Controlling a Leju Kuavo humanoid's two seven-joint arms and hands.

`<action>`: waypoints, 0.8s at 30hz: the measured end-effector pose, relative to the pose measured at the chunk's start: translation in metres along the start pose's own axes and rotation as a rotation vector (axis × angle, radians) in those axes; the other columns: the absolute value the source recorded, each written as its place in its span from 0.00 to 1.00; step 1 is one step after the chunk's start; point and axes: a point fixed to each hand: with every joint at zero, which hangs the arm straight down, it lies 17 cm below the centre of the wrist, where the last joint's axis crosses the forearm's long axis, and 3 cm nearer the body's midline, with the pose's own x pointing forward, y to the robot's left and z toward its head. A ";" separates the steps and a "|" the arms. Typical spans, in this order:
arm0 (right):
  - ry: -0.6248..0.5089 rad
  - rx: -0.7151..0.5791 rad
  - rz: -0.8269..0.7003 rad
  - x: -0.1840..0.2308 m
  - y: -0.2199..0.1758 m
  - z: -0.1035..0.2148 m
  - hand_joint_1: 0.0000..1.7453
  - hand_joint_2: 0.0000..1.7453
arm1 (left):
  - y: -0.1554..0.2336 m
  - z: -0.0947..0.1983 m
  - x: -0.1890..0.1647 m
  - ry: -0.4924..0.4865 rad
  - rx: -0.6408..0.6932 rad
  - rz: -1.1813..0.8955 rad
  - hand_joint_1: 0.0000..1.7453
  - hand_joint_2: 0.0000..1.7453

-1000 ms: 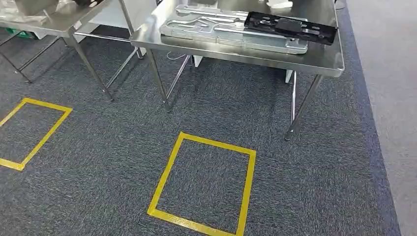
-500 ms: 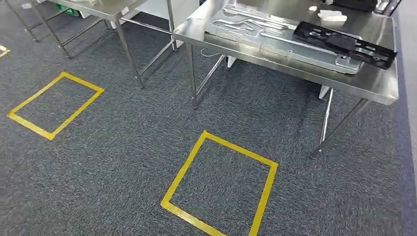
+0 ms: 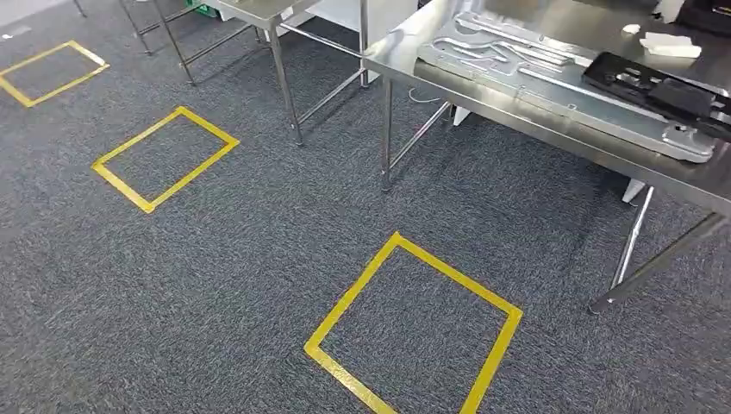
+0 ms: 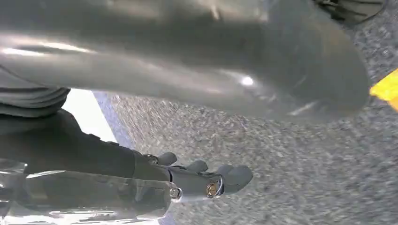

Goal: Take the parts from the cabinet and place them on the table.

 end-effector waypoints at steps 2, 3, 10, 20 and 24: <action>-0.001 0.002 0.007 0.000 0.000 0.000 0.00 0.00 | 0.000 0.000 0.000 0.001 0.000 0.000 0.00 0.00; 0.000 0.002 0.007 0.000 0.000 0.000 0.00 0.00 | 0.000 -0.001 0.002 0.000 0.000 0.001 0.00 0.00; -0.017 0.002 0.016 0.008 -0.002 -0.002 0.00 0.00 | -0.001 0.001 -0.001 0.009 0.005 0.020 0.00 0.00; -0.067 -0.008 0.101 0.019 -0.003 -0.003 0.00 0.00 | -0.002 0.001 -0.002 0.028 0.009 0.122 0.00 0.00; -0.085 -0.010 0.121 0.033 -0.004 -0.005 0.00 0.00 | -0.004 0.002 -0.007 0.044 -0.013 0.142 0.00 0.00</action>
